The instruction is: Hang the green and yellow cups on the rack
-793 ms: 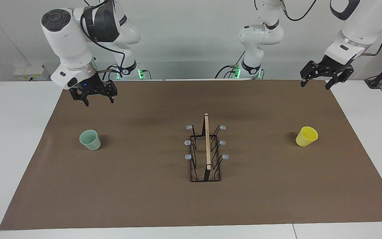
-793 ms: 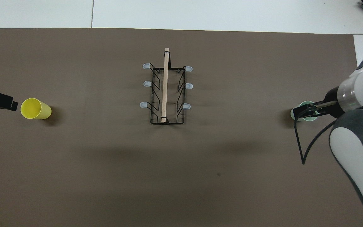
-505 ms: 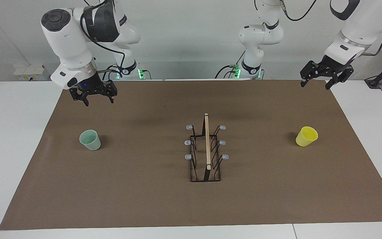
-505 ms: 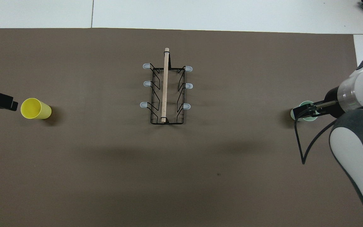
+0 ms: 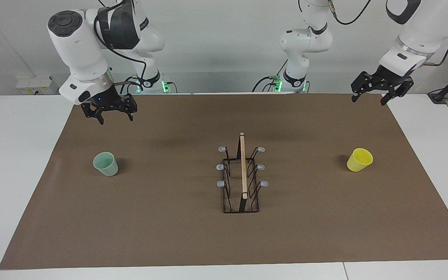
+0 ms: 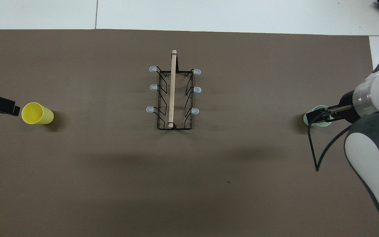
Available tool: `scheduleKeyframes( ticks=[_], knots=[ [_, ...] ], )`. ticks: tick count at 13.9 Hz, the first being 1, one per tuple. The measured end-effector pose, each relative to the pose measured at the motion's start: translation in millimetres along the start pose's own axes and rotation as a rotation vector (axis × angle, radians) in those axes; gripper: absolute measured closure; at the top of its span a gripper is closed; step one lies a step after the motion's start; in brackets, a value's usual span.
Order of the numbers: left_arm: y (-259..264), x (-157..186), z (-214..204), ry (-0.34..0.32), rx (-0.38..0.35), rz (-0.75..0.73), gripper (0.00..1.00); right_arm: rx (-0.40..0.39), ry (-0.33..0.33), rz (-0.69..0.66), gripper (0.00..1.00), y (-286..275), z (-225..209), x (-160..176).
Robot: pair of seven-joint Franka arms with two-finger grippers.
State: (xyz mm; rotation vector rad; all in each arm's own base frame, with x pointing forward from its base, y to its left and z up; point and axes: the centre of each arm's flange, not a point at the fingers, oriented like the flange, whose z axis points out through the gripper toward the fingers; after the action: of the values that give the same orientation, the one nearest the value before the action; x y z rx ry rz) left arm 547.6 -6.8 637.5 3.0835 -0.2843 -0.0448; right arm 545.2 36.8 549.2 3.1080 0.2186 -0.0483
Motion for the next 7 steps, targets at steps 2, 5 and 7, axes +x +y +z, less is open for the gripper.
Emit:
scheduleKeyframes(
  ticks=[2, 5, 7],
  knots=[
    [0.2, 0.7, 1.3, -0.002, 0.000, -0.024, 0.00, 0.000, 0.002, -0.001, 0.00, -0.5, -0.2, 0.2],
    [-2.1, 3.4, 7.3, -0.014, -0.001, -0.089, 0.00, -0.002, 0.011, -0.014, 0.00, -6.1, 1.4, 2.6],
    [-13.4, 6.8, 16.5, -0.030, -0.003, -0.171, 0.00, -0.015, 0.010, -0.067, 0.00, -6.7, 8.7, 5.6]
  ],
)
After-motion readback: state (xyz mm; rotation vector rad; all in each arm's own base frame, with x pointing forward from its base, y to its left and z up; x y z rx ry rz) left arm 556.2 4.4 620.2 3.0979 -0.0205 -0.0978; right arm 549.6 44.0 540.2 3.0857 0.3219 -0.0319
